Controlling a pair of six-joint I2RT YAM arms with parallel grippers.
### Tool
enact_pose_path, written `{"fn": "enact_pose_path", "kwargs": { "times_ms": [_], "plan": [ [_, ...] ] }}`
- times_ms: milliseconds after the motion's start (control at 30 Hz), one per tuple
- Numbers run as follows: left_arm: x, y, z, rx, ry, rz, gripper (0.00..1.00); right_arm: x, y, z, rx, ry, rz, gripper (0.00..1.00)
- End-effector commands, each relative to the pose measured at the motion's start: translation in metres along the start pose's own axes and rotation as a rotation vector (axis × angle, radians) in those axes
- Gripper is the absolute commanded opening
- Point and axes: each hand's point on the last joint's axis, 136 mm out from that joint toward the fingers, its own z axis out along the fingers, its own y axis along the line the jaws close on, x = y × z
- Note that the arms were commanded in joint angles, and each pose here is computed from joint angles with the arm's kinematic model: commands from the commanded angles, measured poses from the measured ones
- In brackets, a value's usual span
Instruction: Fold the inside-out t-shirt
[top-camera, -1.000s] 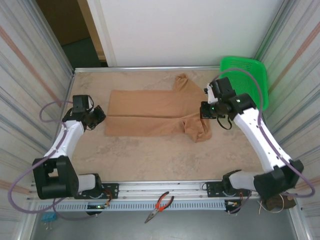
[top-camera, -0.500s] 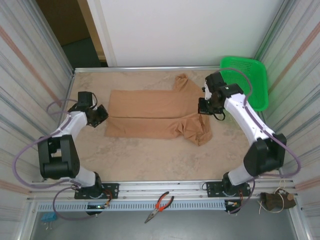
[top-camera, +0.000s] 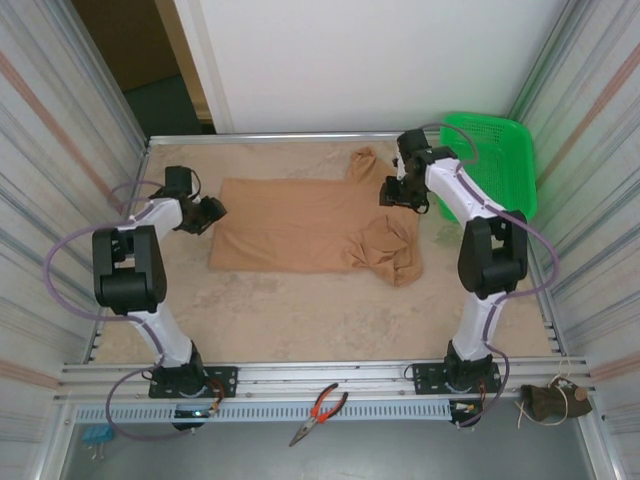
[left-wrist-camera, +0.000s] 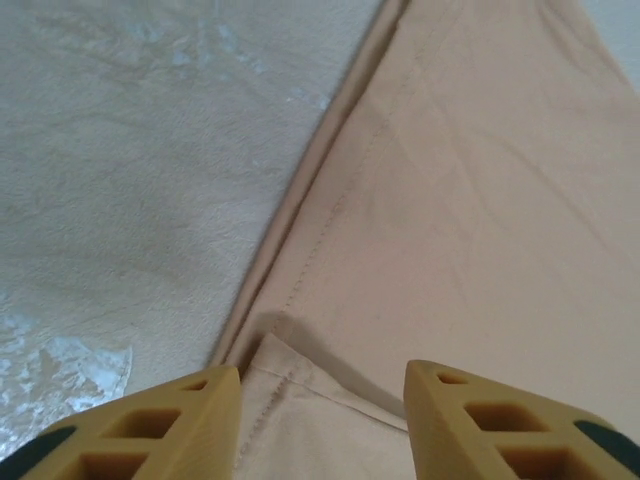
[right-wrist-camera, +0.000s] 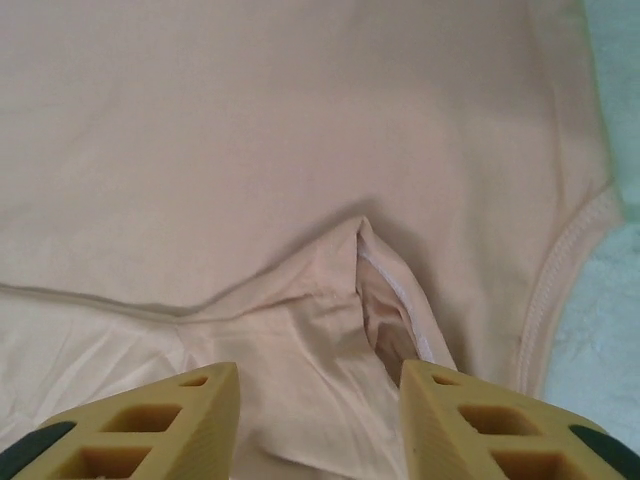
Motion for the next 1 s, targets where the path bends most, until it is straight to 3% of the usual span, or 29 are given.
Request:
{"fn": "enact_pose_path", "kwargs": {
  "times_ms": [0, 133, 333, 600, 967],
  "plan": [
    [-0.008, -0.02, -0.042, 0.068, -0.082, 0.04, 0.5, 0.016, -0.006, -0.046, -0.012, -0.104, 0.057, 0.49],
    [0.029, -0.02, -0.068, 0.113, -0.066, 0.007, 0.54, 0.056, -0.021, -0.039, -0.026, -0.107, 0.143, 0.56],
    [0.084, -0.004, -0.057, 0.13, -0.01, -0.046, 0.56, 0.077, -0.028, 0.001, -0.057, -0.039, 0.245, 0.56],
    [0.094, -0.005, -0.026, 0.133, 0.051, -0.046, 0.56, 0.07, -0.03, 0.034, -0.054, 0.008, 0.286, 0.55],
    [0.108, 0.013, -0.001, 0.064, 0.113, -0.09, 0.54, 0.07, -0.026, 0.053, -0.075, 0.045, 0.327, 0.5]
  ]
}}
